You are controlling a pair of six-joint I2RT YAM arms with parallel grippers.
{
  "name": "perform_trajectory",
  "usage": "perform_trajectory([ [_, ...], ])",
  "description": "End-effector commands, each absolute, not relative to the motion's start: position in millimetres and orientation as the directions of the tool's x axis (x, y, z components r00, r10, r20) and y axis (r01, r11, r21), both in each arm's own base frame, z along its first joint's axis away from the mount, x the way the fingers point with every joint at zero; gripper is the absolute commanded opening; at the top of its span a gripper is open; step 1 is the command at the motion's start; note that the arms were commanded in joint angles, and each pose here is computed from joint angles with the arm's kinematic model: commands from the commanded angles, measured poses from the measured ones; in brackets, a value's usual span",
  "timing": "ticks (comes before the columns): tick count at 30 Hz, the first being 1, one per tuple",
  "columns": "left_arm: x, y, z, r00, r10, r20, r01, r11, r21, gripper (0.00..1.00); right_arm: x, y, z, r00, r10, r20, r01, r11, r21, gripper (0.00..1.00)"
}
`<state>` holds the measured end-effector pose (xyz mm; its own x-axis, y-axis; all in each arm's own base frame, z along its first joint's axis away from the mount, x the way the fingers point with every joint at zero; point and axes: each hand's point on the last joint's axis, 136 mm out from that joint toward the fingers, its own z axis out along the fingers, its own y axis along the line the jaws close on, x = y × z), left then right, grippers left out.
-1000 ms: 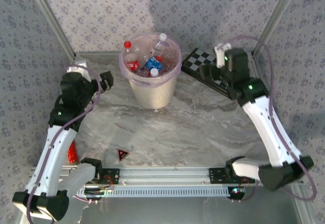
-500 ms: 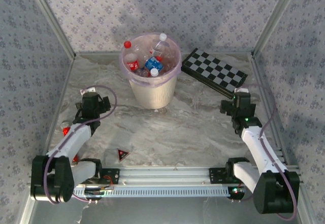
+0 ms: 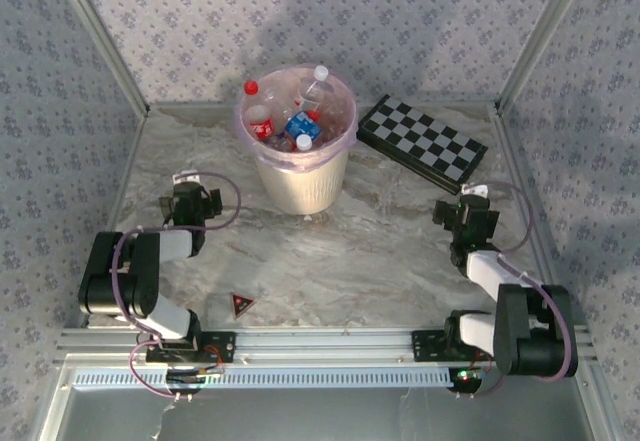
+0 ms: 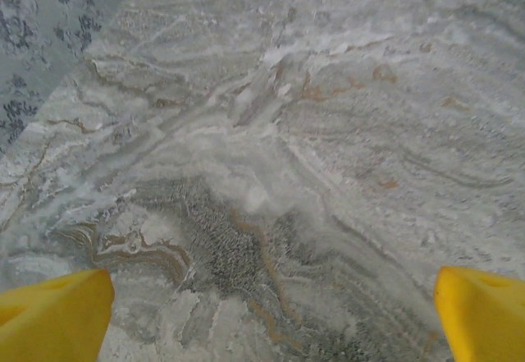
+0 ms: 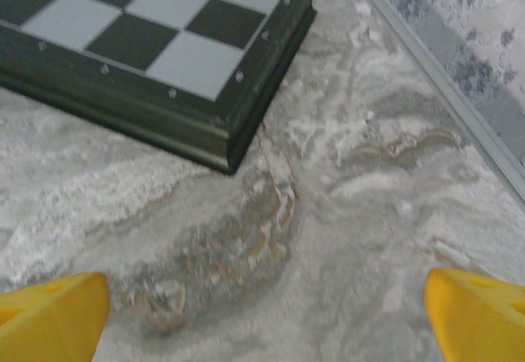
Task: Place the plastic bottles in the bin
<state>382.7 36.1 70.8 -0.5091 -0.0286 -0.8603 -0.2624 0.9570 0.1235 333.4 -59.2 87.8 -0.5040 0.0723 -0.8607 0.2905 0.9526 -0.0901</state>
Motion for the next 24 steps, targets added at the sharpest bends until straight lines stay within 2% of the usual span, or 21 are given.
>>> perform_trajectory([
  [1, 396.3, 32.6, 100.0, -0.381, -0.039, -0.924, -0.237, 0.970, 0.056, 1.00, 355.9, -58.5, 113.0, -0.371, 0.050, -0.927, 0.262, 0.964, -0.053, 1.00],
  [4, 395.1, 25.4, 94.2, -0.327, -0.017, -0.945, -0.186, 0.981, 0.046, 1.00, 367.0, -56.2, 112.0, -0.375, 0.066, -0.925, 0.235, 0.972, -0.026, 1.00],
  [6, 394.3, 24.4, 91.0, -0.368, -0.027, -0.929, -0.175, 0.984, 0.040, 1.00, 371.1, -51.3, 111.0, -0.369, 0.074, -0.927, 0.213, 0.977, -0.007, 1.00],
  [10, 395.1, 25.6, 90.8, -0.359, -0.033, -0.933, -0.172, 0.984, 0.032, 1.00, 379.8, -38.6, 90.1, -0.305, 0.030, -0.952, 0.177, 0.984, -0.026, 1.00],
  [11, 394.9, 25.4, 90.7, -0.365, -0.035, -0.930, -0.170, 0.985, 0.029, 1.00, 386.5, -30.0, 91.2, -0.317, -0.007, -0.948, 0.154, 0.986, -0.059, 1.00],
  [12, 395.3, 25.2, 90.3, -0.367, -0.037, -0.930, -0.168, 0.985, 0.027, 1.00, 385.7, -27.6, 85.7, -0.396, -0.018, -0.918, 0.148, 0.986, -0.083, 1.00],
  [13, 395.4, 25.2, 90.7, -0.363, -0.037, -0.931, -0.168, 0.985, 0.026, 1.00, 387.7, -25.5, 84.3, -0.384, -0.023, -0.923, 0.139, 0.987, -0.082, 1.00],
  [14, 394.9, 25.9, 89.9, -0.369, -0.039, -0.929, -0.169, 0.985, 0.026, 1.00, 388.9, -30.2, 88.6, -0.351, -0.019, -0.936, 0.167, 0.982, -0.082, 1.00],
  [17, 395.3, 25.5, 90.4, -0.366, -0.038, -0.930, -0.167, 0.986, 0.026, 1.00, 384.9, -39.7, 88.0, -0.358, 0.014, -0.933, 0.213, 0.975, -0.067, 1.00],
  [24, 395.0, 26.0, 89.9, -0.368, -0.037, -0.929, -0.168, 0.985, 0.027, 1.00, 385.6, -39.2, 88.7, -0.368, 0.008, -0.930, 0.217, 0.973, -0.077, 1.00],
])
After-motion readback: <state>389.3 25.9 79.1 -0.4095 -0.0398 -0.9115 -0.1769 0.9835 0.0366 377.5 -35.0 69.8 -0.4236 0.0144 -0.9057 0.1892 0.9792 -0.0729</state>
